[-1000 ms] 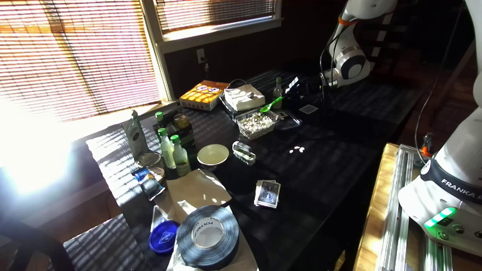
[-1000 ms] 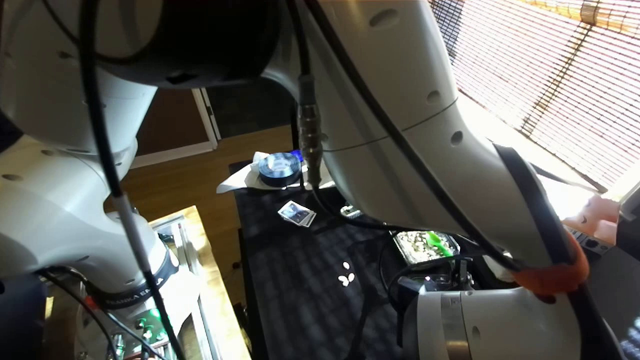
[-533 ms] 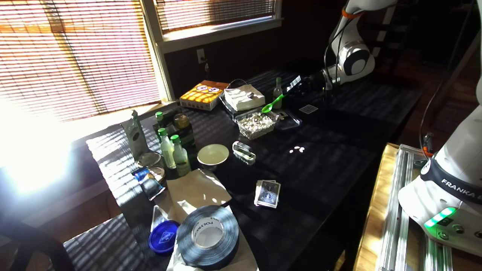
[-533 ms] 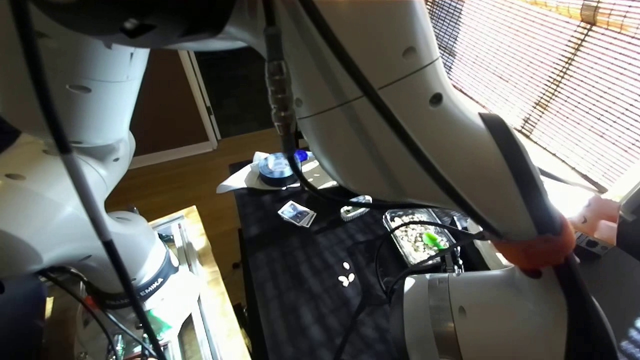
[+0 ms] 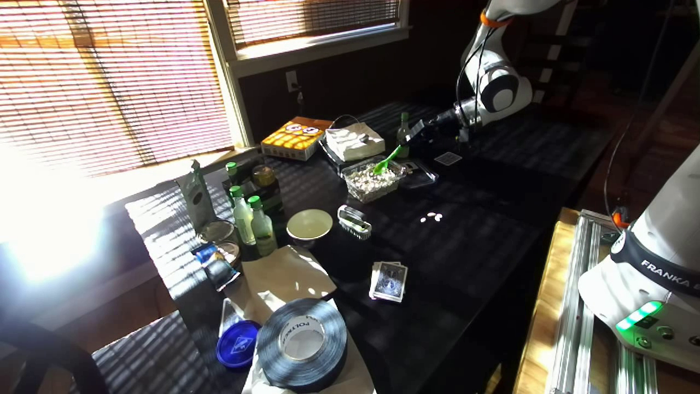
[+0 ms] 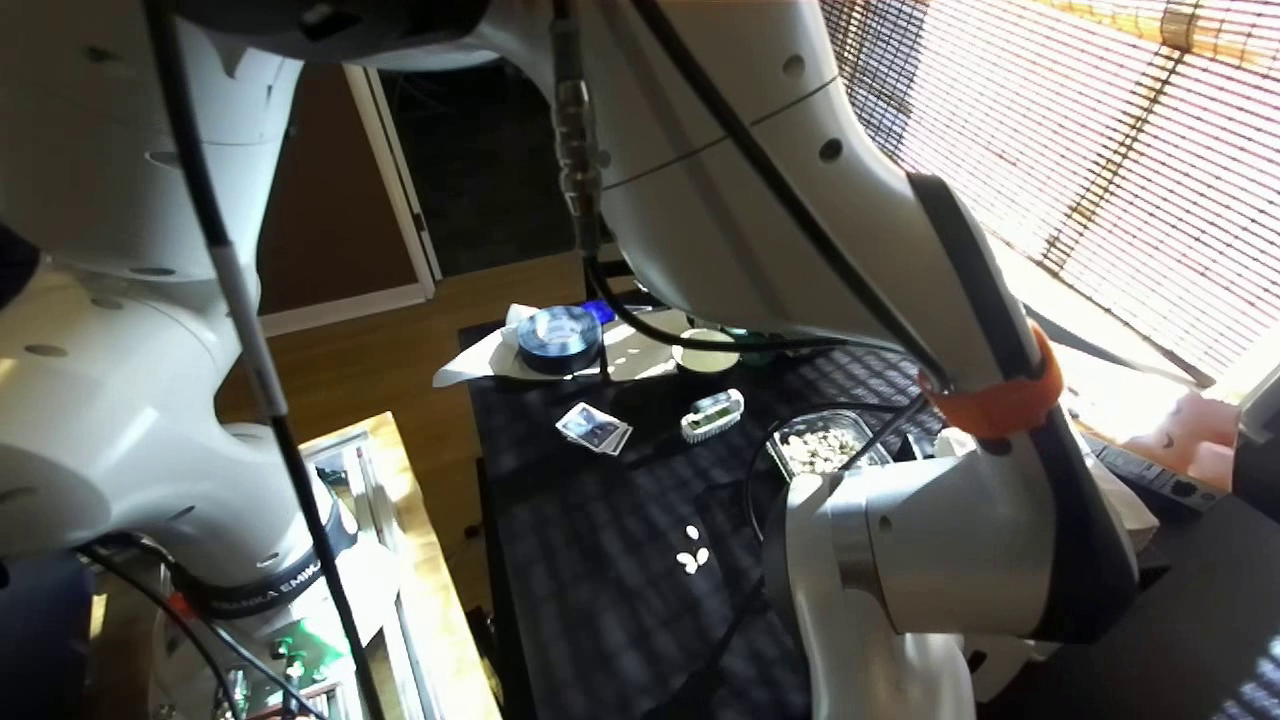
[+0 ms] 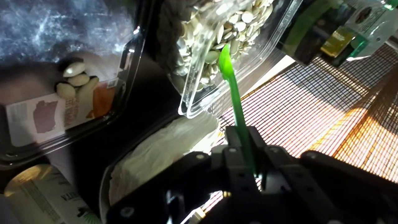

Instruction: Use the spoon to pick up contents from the container and put them inside the bowl

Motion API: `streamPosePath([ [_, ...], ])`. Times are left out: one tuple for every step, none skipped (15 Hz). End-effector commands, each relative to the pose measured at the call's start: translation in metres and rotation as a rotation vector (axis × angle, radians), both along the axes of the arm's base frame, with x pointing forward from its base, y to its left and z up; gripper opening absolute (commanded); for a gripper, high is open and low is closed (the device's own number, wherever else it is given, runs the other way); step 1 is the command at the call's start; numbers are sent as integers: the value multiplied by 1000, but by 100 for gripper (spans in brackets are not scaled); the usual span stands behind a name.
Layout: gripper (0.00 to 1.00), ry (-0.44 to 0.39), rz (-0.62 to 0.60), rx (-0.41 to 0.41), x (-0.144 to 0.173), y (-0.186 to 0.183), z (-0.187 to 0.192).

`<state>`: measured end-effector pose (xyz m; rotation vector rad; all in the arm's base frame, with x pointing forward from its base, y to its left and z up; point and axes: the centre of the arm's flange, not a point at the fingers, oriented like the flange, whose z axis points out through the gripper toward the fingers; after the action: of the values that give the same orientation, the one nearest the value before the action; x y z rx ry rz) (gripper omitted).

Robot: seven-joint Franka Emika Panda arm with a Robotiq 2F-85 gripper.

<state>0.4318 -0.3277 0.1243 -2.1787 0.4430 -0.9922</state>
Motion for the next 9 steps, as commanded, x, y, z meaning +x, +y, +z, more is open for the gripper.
streamPosePath([
  [11,4,-1,6,2,3,-1],
  [11,8,-3,13,3,4,-1],
  [11,10,-7,16,2,3,-1],
  [11,10,-10,16,1,2,-1],
  [3,11,-12,16,1,1,-1],
  [3,13,-10,13,1,1,-2],
  [3,18,-10,11,1,2,-4],
  [3,22,-12,5,1,2,-5],
  [3,28,-14,-7,1,1,-6],
])
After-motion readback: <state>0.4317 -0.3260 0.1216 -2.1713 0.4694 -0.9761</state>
